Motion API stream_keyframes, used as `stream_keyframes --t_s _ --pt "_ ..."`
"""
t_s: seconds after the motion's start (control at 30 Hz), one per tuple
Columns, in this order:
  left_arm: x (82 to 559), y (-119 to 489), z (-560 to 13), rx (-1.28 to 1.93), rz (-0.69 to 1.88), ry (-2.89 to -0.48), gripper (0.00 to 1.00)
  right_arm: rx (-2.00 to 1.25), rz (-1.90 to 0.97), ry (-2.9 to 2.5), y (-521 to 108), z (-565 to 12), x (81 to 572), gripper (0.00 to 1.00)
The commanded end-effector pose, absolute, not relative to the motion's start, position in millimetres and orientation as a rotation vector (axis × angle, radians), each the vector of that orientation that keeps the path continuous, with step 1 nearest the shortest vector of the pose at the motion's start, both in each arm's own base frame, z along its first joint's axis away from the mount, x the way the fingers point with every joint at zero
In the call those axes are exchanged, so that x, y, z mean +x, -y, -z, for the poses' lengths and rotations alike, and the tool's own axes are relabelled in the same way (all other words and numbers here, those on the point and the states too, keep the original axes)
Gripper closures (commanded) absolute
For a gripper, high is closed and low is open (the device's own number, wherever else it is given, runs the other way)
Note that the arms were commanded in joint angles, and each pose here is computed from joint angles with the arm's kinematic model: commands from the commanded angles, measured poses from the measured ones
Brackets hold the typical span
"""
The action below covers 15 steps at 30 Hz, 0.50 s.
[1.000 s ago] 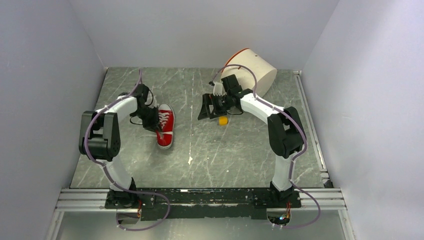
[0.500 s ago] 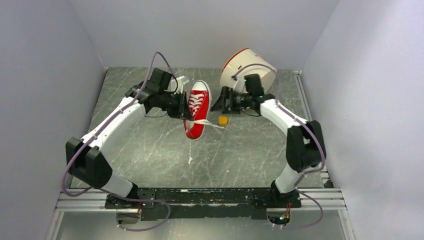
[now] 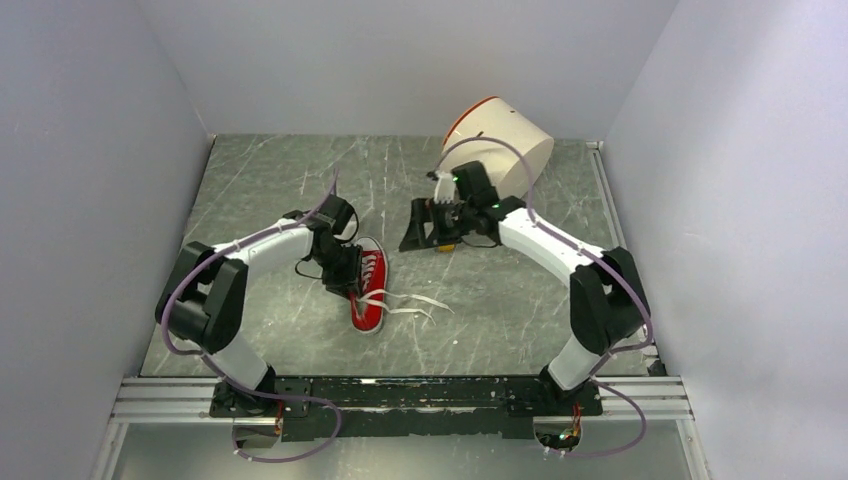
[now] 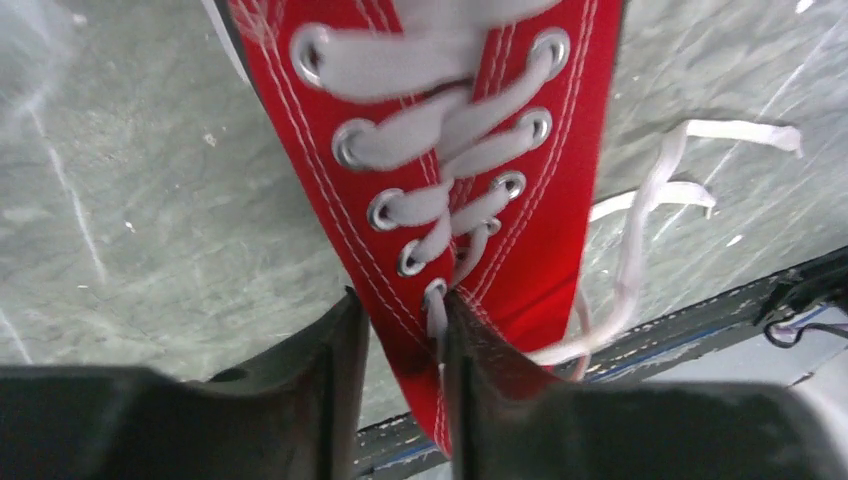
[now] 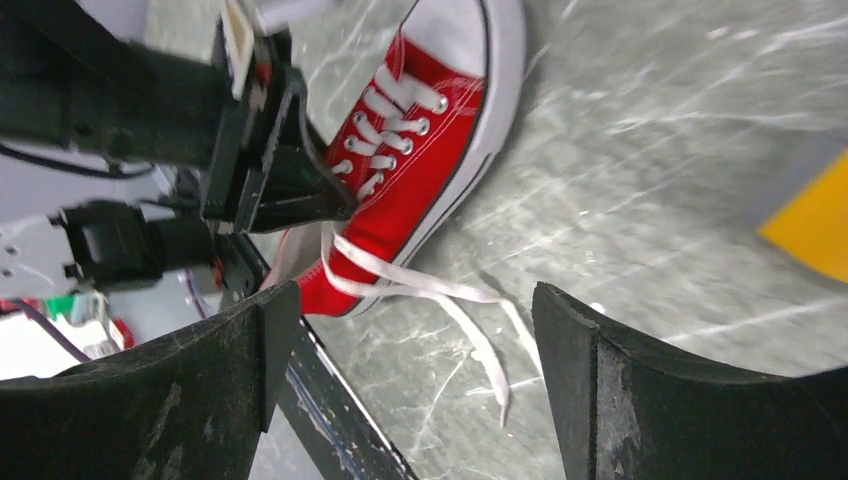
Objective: Tie the shoes
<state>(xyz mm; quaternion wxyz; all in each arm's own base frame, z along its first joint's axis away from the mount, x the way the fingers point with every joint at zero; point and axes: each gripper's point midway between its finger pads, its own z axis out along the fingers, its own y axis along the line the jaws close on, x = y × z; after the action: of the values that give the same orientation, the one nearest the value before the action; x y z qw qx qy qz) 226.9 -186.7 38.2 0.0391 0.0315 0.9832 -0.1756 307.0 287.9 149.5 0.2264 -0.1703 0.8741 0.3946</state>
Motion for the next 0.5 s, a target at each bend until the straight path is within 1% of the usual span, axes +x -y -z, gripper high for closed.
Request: stream_keyframes --t_s 0.0,0.03,0.07,0.13,0.23,0.33,0.4,0.47 --pt "255.8 186.2 -59.0 0.121 0.486 -2.874 0.51 -0.616 -1.038 -2.485 -305.5 -117.4 278.5 0.1" --pt "254.1 180.8 -64.1 0.141 0.457 -2.863 0.42 -0.633 -1.025 -2.49 -307.4 -113.8 276.7 0.11" --pt "252.8 175.3 -69.9 0.148 0.431 -2.848 0.36 -0.648 -1.008 -2.499 -308.5 -109.3 275.0 0.11" --pt "246.4 164.0 -84.3 0.157 0.391 -2.83 0.28 -0.681 -0.966 -2.529 -307.3 -97.5 272.1 0.14" --pt "238.1 145.4 -99.8 0.16 0.309 -2.818 0.23 -0.785 -0.878 -2.557 -302.7 -84.5 264.7 0.21" --pt "234.1 131.4 -116.5 0.14 0.269 -2.785 0.22 -0.9 -0.816 -2.564 -300.8 -76.7 247.9 0.23" --pt "232.1 129.9 -126.7 0.137 0.291 -2.759 0.21 -0.953 -0.813 -2.561 -301.1 -74.7 233.4 0.23" --pt "230.6 131.1 -133.4 0.142 0.318 -2.736 0.2 -0.987 -0.747 -2.566 -296.6 -70.4 222.8 0.23"
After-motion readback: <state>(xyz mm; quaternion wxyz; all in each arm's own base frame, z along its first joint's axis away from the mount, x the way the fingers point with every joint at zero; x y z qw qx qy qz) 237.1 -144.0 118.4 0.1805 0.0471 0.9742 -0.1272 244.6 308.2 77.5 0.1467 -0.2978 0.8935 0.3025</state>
